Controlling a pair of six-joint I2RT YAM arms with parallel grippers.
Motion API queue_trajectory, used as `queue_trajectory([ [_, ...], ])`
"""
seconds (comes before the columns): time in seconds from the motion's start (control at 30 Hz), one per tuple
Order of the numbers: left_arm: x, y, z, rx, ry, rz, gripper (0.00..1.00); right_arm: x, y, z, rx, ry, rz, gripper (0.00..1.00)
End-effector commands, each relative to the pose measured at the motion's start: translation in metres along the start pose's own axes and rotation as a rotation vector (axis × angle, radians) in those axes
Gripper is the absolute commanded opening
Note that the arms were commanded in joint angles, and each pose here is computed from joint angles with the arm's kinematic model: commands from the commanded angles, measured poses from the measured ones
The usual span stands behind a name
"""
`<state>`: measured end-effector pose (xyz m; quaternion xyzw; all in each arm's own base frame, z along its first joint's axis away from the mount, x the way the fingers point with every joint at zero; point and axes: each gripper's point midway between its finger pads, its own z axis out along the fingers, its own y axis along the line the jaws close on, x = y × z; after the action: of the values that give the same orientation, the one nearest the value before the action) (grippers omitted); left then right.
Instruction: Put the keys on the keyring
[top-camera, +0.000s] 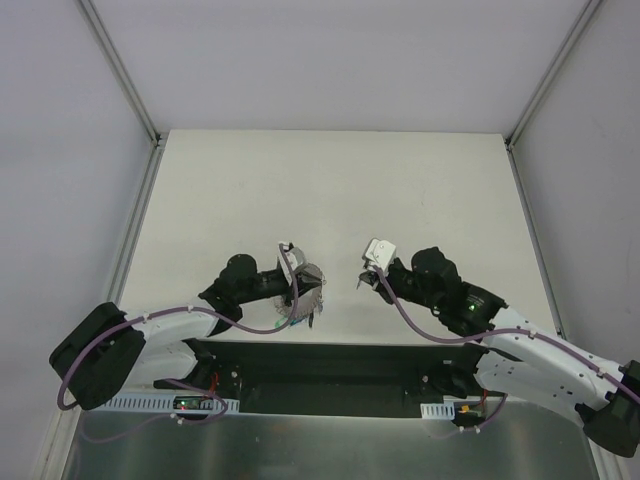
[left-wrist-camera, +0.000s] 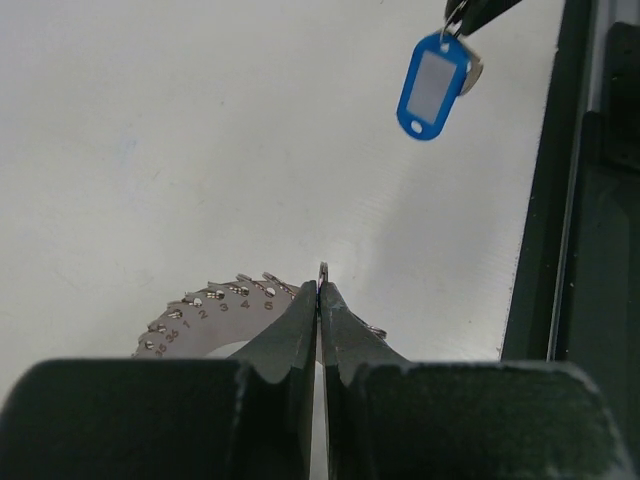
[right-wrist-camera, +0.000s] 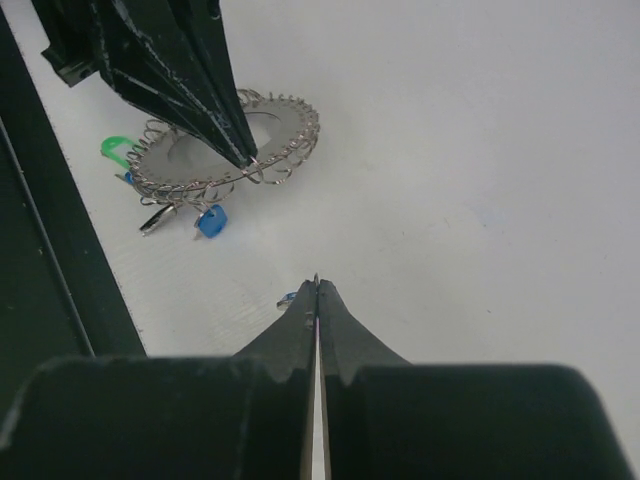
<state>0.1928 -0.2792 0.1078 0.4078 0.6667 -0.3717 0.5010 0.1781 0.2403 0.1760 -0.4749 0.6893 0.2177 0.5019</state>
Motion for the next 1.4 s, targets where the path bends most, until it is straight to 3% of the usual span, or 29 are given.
queue_trajectory([
  [0.0,-0.06,-0.032,-0.011,0.251,-0.254,0.148,0.0,-0.025,0.017,0.002,-0.109,-0.098,-0.05,0.01],
  [0.6,-0.052,-0.039,-0.018,0.352,-0.172,0.17,0.0,-0.043,0.037,0.031,-0.221,-0.073,-0.168,0.01],
  [1.37,-0.055,-0.043,-0.02,0.368,-0.166,0.158,0.0,-0.026,0.065,0.049,-0.348,0.072,-0.255,0.01],
])
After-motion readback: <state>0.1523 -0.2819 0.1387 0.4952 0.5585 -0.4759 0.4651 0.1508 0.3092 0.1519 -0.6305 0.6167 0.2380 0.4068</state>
